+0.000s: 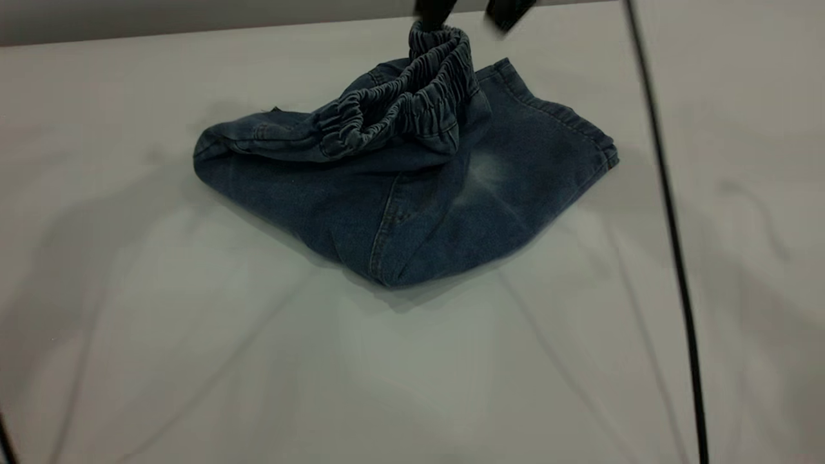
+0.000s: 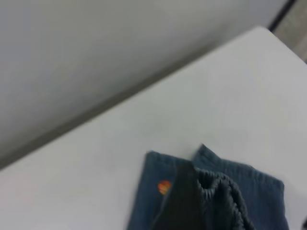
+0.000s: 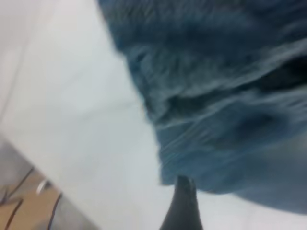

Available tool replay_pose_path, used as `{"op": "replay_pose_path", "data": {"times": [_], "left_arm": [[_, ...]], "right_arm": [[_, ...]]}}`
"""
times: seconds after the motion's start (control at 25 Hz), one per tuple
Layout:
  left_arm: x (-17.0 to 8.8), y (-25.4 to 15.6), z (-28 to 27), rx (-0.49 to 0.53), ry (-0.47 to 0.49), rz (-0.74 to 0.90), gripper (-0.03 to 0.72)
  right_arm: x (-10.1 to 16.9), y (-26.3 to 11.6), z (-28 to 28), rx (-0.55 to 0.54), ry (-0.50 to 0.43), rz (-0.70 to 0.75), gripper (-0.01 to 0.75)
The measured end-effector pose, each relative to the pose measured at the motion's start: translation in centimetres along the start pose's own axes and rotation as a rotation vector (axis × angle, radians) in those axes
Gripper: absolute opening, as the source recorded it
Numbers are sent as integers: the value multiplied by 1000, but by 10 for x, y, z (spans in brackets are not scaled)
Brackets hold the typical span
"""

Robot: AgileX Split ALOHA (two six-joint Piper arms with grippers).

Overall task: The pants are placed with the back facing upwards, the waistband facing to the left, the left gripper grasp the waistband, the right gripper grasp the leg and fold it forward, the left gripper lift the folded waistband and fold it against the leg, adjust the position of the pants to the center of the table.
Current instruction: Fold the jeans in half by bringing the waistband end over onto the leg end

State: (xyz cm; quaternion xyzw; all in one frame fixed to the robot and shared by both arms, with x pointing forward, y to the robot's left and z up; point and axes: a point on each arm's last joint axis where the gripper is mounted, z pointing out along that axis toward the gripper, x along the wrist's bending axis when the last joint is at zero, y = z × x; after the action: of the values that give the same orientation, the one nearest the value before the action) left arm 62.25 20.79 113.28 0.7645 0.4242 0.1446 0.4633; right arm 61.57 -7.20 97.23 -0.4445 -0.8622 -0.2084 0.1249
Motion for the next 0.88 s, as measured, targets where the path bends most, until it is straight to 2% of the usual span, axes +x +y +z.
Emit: {"op": "replay_pose_path", "data": {"times": [0.16,0.28,0.44,0.68,0.88], "left_arm": [[-5,6,-16,-21,17,31,559],[-5,6,-16,-15,12,32,553],[-5,5,-16,-13,11,35,551],[-6,5,-16,-10,1,30,550],[-6,5,-16,-8,-1,30,549]], "right_arm": [[14,-4,41,94,30,-25,515],[15,-6,58,118,51,-11,515],[10,0,75,45,88,15,515],[3,3,93,0,117,45,515],[3,17,91,-151,112,75,515]]}}
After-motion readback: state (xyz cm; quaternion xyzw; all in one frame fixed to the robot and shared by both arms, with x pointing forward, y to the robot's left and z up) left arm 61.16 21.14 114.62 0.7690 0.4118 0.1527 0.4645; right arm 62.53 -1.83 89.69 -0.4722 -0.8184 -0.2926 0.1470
